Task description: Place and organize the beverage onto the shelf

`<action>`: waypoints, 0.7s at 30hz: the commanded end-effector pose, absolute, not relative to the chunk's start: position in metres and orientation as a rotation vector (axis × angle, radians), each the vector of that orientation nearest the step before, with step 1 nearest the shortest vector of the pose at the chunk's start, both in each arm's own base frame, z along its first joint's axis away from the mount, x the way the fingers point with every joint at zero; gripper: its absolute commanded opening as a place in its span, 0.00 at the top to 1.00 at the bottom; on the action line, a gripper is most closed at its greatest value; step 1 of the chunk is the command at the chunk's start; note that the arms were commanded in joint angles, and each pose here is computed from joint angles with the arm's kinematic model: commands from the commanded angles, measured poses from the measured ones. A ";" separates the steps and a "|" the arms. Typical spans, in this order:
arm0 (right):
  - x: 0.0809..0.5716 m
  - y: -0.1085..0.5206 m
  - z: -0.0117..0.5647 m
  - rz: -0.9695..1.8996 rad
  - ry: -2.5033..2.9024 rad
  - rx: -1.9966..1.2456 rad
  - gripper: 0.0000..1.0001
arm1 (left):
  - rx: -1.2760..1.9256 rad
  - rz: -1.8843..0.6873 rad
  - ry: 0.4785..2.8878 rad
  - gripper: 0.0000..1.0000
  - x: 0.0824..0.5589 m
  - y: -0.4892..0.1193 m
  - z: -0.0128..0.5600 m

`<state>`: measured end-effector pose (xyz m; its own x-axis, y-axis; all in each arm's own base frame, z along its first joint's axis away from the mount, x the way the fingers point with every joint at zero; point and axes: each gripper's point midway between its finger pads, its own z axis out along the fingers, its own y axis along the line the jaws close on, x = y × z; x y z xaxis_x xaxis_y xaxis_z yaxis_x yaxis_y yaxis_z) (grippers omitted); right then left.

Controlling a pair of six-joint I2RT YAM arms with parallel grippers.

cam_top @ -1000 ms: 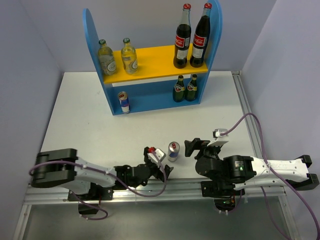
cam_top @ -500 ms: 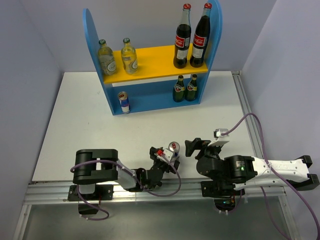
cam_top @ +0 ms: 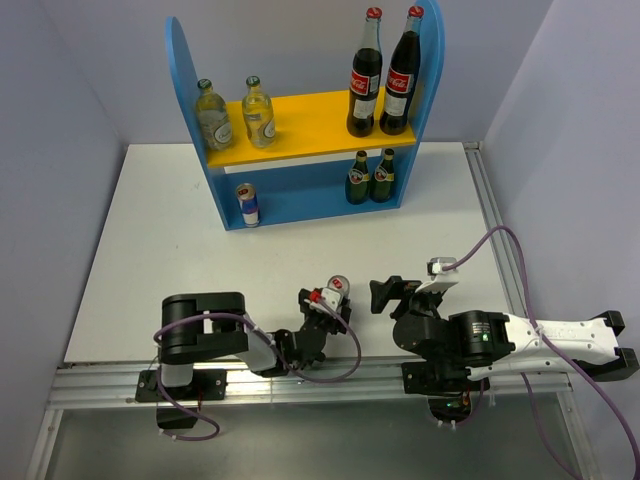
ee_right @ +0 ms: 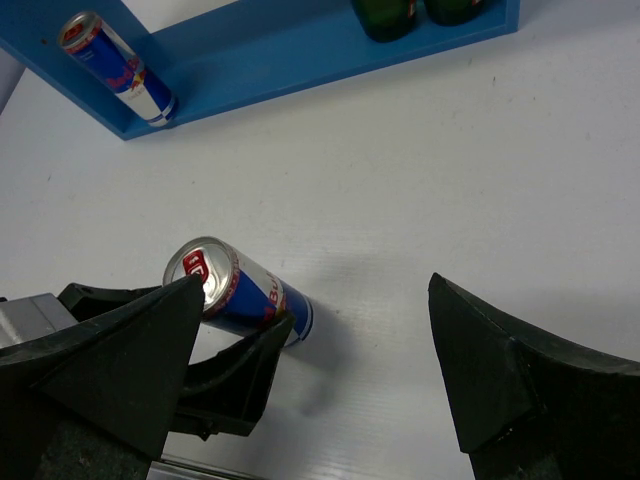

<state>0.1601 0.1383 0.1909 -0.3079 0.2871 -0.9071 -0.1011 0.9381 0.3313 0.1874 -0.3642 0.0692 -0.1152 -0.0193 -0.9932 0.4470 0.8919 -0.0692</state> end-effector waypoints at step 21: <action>0.162 0.138 0.201 0.423 1.810 0.181 0.00 | 0.129 -0.304 1.619 1.00 0.251 -0.346 0.088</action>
<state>0.1600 0.1379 0.1918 -0.3075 0.2933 -0.9052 -0.1012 0.9358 0.3376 0.2333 -0.3557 0.0635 -0.1159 -0.0409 -0.9924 0.3470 0.9345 -0.0791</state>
